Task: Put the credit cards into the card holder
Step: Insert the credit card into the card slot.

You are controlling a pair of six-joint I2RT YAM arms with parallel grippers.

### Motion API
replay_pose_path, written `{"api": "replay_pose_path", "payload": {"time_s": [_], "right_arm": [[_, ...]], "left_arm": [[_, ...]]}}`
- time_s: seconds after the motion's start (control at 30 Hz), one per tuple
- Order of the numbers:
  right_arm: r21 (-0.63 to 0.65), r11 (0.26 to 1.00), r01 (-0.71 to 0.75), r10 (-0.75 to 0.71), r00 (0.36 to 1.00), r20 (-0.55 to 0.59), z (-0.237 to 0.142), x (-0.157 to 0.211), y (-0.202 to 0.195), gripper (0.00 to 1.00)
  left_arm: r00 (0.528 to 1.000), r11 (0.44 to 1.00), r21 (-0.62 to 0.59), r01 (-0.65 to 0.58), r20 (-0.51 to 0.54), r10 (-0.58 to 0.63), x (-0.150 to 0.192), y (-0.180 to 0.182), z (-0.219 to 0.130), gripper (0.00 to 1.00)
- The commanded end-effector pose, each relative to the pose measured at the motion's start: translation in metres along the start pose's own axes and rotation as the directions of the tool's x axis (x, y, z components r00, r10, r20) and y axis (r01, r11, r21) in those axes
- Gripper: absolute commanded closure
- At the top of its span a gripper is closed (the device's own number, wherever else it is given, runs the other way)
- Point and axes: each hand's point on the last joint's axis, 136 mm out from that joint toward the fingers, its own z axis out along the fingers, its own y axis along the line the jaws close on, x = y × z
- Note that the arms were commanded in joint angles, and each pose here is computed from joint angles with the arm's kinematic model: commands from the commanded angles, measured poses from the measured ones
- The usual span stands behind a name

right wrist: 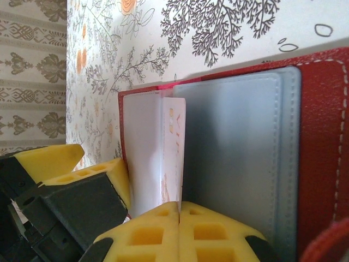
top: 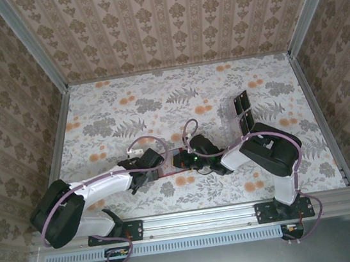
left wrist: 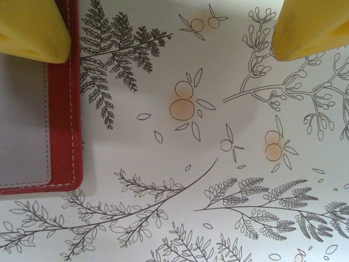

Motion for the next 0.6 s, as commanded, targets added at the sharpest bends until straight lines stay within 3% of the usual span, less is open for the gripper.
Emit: {"api": "replay_pose_path", "payload": {"time_s": [0.0, 0.57], "right_arm": [[0.072, 0.997, -0.020, 0.024, 0.998, -0.054, 0.0056, 0.0136, -0.0186, 1.00], [0.057, 0.998, -0.032, 0.036, 0.997, -0.072, 0.0124, 0.0160, -0.0176, 1.00]], "left_arm": [[0.999, 0.999, -0.047, -0.008, -0.046, 0.005, 0.0161, 0.0123, 0.0078, 0.00], [0.999, 0.999, -0.042, -0.008, -0.054, 0.006, 0.0179, 0.0099, 0.0103, 0.00]]}}
